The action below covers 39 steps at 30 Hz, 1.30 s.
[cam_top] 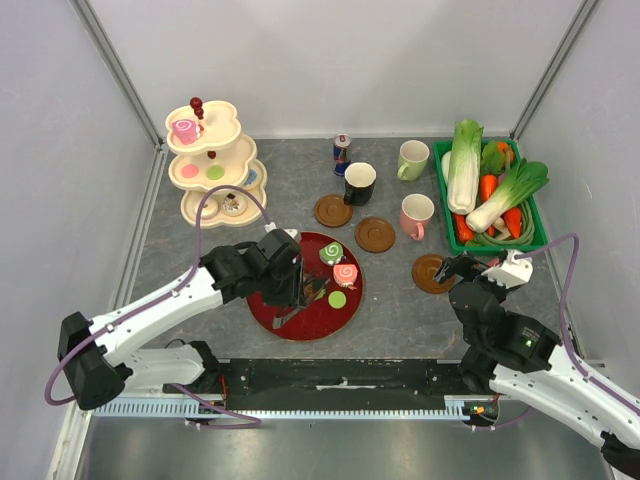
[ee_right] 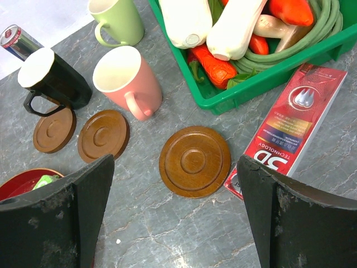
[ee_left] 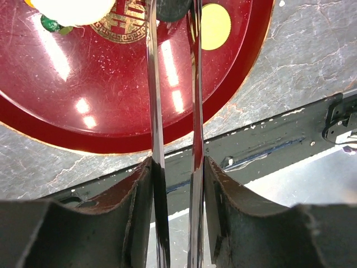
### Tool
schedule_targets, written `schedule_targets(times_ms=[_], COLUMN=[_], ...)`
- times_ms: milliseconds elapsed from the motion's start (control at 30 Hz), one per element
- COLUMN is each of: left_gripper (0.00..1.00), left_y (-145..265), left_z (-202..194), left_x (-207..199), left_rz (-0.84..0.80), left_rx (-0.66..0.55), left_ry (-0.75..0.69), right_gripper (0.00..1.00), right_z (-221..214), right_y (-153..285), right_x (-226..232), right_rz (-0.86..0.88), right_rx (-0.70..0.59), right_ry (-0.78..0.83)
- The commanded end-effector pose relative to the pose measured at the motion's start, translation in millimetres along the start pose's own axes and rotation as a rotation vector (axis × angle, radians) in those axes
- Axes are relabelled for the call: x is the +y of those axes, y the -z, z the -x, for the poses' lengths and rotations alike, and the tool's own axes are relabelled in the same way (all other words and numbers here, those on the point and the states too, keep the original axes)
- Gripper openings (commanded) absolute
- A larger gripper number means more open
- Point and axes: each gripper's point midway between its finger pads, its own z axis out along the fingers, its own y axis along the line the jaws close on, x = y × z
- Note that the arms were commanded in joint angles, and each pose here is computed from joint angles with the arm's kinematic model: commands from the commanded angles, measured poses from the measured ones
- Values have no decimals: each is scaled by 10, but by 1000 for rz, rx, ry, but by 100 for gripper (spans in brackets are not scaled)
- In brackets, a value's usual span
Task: Serve the afternoon tea
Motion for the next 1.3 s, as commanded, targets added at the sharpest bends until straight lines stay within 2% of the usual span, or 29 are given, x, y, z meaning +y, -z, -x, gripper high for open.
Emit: schedule_targets(times_ms=[0, 500, 733, 1033, 1267], left_gripper=[45, 46, 46, 45, 45], left_y=[221, 557, 887, 1373, 1538], left_z=[177, 497, 1052, 1875, 2328], left_x=[-87, -74, 27, 499, 849], left_rz=[-24, -18, -79, -32, 18], left_rx=[-83, -240, -429, -723, -826], left_ry=[15, 67, 145, 300, 370], right_gripper=[98, 98, 98, 98, 98], right_z=[69, 82, 87, 96, 121], right_y=[-11, -2, 0, 2, 12], right_x=[-40, -38, -28, -29, -34], right_rz=[-25, -19, -16, -15, -13], right_rx=[-38, -40, -38, -40, -44], right_ry=[-31, -43, -45, -46, -52])
